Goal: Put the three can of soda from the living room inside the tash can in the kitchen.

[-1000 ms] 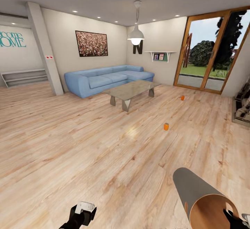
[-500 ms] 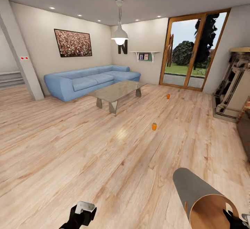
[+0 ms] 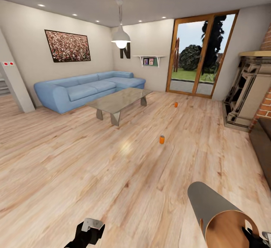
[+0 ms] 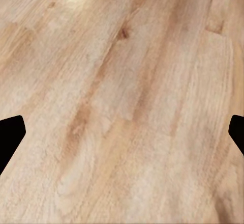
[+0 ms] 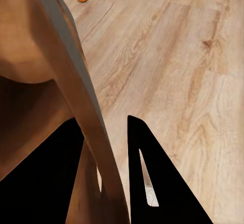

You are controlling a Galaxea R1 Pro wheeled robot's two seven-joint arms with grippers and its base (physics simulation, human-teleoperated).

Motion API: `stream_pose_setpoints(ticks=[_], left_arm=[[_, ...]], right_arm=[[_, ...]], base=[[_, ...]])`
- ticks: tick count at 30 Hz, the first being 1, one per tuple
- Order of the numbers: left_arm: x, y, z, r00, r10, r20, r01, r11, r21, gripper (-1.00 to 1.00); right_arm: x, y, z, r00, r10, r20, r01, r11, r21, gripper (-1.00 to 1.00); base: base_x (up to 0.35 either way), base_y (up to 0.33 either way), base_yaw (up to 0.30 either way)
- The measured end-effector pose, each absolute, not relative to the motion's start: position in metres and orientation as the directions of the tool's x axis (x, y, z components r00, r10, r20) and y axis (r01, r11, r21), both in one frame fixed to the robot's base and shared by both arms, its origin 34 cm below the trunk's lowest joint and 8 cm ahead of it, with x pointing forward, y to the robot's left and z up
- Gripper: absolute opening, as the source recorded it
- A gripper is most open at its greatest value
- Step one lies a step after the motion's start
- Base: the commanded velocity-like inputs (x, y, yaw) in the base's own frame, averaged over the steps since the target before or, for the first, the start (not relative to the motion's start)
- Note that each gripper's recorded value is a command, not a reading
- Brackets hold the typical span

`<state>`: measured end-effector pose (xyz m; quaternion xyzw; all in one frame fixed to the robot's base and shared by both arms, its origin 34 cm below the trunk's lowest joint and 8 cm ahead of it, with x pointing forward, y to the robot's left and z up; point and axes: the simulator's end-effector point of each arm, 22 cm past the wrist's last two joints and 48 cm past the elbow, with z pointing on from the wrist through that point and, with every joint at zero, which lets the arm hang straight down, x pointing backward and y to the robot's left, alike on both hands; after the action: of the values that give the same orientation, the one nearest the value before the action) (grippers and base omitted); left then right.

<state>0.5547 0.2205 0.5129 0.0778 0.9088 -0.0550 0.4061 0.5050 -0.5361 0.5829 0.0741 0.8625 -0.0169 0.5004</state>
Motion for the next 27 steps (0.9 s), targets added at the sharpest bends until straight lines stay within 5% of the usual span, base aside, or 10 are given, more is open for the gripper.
stream_pose_setpoints(ticks=[9,27], left_arm=[[0.5544,0.2198,0.5127,-0.658,0.099,-0.746,0.189,0.981,-0.037,1.00],[0.5540,0.2183,0.5126,-0.658,0.102,-0.746,0.195,0.980,-0.038,1.00]], right_arm=[[0.5047,-0.5360,0.5819,-0.491,0.111,-0.864,0.147,0.988,0.043,-1.00],[0.5042,-0.5376,0.5818,-0.489,0.117,-0.864,0.156,0.987,0.045,-1.00]], base=[[0.180,0.026,-0.165],[0.146,-0.204,-0.230]])
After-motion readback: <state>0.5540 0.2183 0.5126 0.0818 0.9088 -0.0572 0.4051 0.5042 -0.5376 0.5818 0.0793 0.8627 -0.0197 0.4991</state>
